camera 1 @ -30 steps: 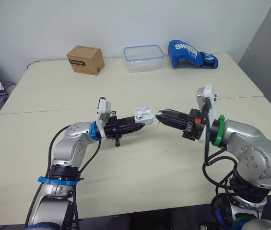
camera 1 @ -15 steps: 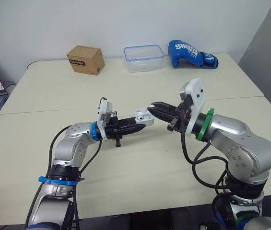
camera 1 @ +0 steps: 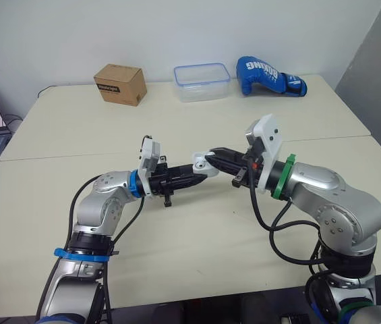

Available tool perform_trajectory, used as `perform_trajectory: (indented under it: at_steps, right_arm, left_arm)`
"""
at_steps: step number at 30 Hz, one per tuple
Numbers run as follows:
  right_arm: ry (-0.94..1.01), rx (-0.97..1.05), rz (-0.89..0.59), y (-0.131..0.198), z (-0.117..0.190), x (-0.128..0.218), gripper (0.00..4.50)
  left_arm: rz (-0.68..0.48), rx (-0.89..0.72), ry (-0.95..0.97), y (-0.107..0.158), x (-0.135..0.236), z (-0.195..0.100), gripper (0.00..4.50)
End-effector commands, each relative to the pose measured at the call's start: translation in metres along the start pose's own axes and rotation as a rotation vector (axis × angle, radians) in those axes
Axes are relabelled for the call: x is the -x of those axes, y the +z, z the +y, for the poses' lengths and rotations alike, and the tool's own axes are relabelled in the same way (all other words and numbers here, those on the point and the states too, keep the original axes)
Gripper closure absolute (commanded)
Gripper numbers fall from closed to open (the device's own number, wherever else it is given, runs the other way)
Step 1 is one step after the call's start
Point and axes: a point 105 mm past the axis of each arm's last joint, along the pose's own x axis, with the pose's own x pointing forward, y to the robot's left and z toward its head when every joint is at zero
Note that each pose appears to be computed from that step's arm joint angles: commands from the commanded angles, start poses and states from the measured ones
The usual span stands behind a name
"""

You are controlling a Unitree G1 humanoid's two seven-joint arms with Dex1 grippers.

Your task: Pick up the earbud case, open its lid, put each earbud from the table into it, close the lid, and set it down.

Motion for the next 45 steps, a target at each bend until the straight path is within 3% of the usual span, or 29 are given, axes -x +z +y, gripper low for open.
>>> perform_trajectory:
  at_steps: [1,22,29,41,45]
  right_arm:
    - [0.007,0.027,-0.026,0.005,0.003,0.002,4.14]
    - [-0.005,0.180,0.065,-0.011,0.013,-0.009,4.14]
    - [0.001,0.165,0.001,0.002,0.010,-0.003,1.80]
    - [0.098,0.111,-0.097,0.026,0.009,0.018,1.80]
    - [0.221,0.057,-0.140,0.035,0.022,0.031,1.80]
  left_arm:
    - [-0.048,-0.058,-0.029,0.020,-0.003,-0.004,3.74]
    - [-0.092,-0.074,-0.030,0.034,-0.009,-0.006,3.74]
    - [-0.079,-0.079,-0.031,0.031,-0.007,-0.007,3.74]
    - [-0.062,-0.082,-0.031,0.029,-0.004,-0.006,3.74]
    - [-0.055,-0.079,-0.028,0.025,-0.001,-0.005,3.74]
